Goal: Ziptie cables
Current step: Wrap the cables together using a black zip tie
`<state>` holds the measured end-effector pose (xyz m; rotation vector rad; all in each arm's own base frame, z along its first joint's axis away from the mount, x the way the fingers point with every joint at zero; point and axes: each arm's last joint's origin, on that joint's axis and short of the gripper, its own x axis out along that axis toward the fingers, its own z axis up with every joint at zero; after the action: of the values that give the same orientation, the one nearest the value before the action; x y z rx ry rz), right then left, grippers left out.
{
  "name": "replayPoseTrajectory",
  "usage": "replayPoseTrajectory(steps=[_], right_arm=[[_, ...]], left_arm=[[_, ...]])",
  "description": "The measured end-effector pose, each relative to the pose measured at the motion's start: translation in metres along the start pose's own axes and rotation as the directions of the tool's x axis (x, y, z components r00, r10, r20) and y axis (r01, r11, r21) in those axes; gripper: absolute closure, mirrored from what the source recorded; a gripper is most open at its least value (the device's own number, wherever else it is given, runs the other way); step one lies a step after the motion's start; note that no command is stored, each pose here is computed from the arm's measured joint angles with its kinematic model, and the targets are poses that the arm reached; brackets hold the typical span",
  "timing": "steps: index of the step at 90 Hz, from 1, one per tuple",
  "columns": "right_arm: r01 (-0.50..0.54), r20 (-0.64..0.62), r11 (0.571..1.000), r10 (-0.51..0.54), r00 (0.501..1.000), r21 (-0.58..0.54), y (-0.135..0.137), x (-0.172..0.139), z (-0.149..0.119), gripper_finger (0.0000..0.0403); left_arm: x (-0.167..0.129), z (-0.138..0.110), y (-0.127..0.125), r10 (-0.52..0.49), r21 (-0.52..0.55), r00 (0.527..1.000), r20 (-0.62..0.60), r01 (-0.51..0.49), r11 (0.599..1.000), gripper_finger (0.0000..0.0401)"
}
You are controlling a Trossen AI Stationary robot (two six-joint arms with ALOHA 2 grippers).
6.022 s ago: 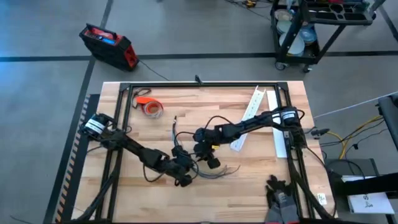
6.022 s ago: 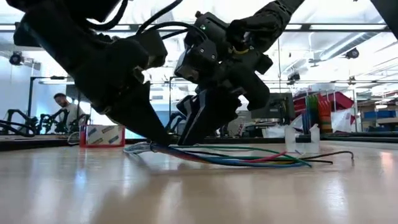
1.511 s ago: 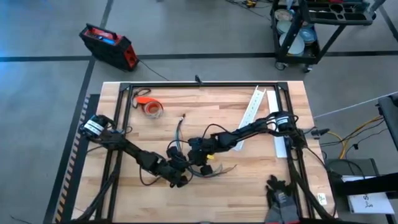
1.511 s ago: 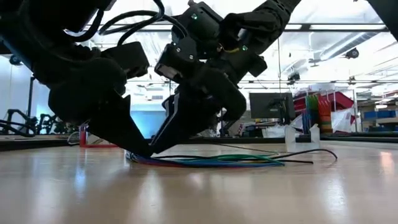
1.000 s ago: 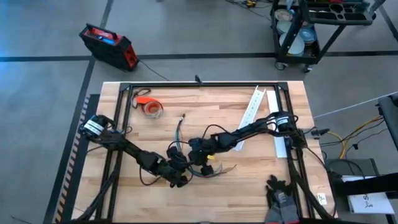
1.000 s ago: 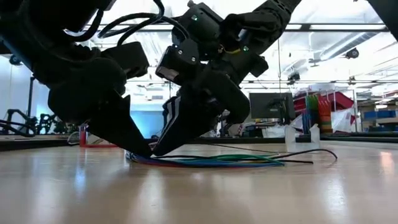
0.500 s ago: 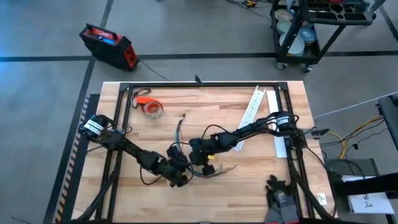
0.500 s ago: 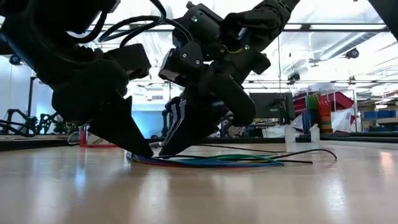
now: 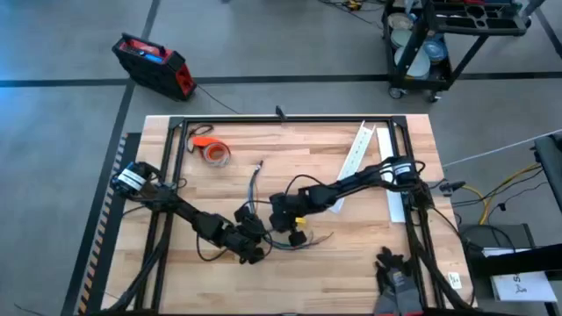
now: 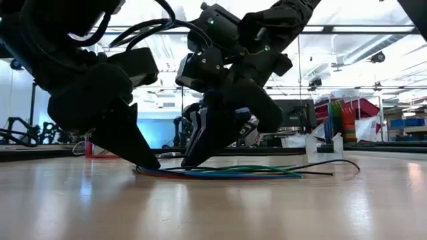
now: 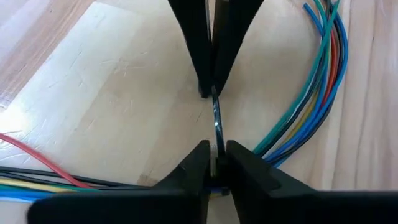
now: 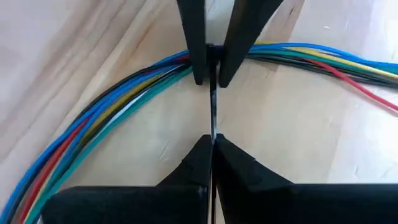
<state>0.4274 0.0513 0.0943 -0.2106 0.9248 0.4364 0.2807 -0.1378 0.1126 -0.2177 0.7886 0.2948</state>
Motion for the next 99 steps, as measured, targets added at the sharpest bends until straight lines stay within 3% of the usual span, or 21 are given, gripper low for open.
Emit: replayPoseTrajectory(steps=[29,42,56,99], right_arm=[[0.012,0.110,1.000,-0.014,0.994,0.019,-0.001,0.002,0.010,0.0308],[0.054,0.131,0.998,-0.057,0.990,0.027,-0.002,0.001,0.013,0.0289],[0.090,0.126,0.996,-0.093,0.988,0.029,-0.003,0.001,0.013,0.0294],[0.045,0.101,0.999,-0.047,0.994,0.025,0.001,0.015,0.005,0.0355]], left_arm=[[0.000,0.000,0.000,-0.005,0.006,1.000,-0.002,0.005,1.000,0.0342],[0.000,0.000,0.000,-0.006,0.005,1.000,-0.001,0.006,1.000,0.0342],[0.000,0.000,0.000,-0.007,0.005,1.000,-0.001,0.007,1.000,0.0342],[0.000,0.001,-0.001,-0.009,0.004,1.000,0.001,0.009,1.000,0.0342]])
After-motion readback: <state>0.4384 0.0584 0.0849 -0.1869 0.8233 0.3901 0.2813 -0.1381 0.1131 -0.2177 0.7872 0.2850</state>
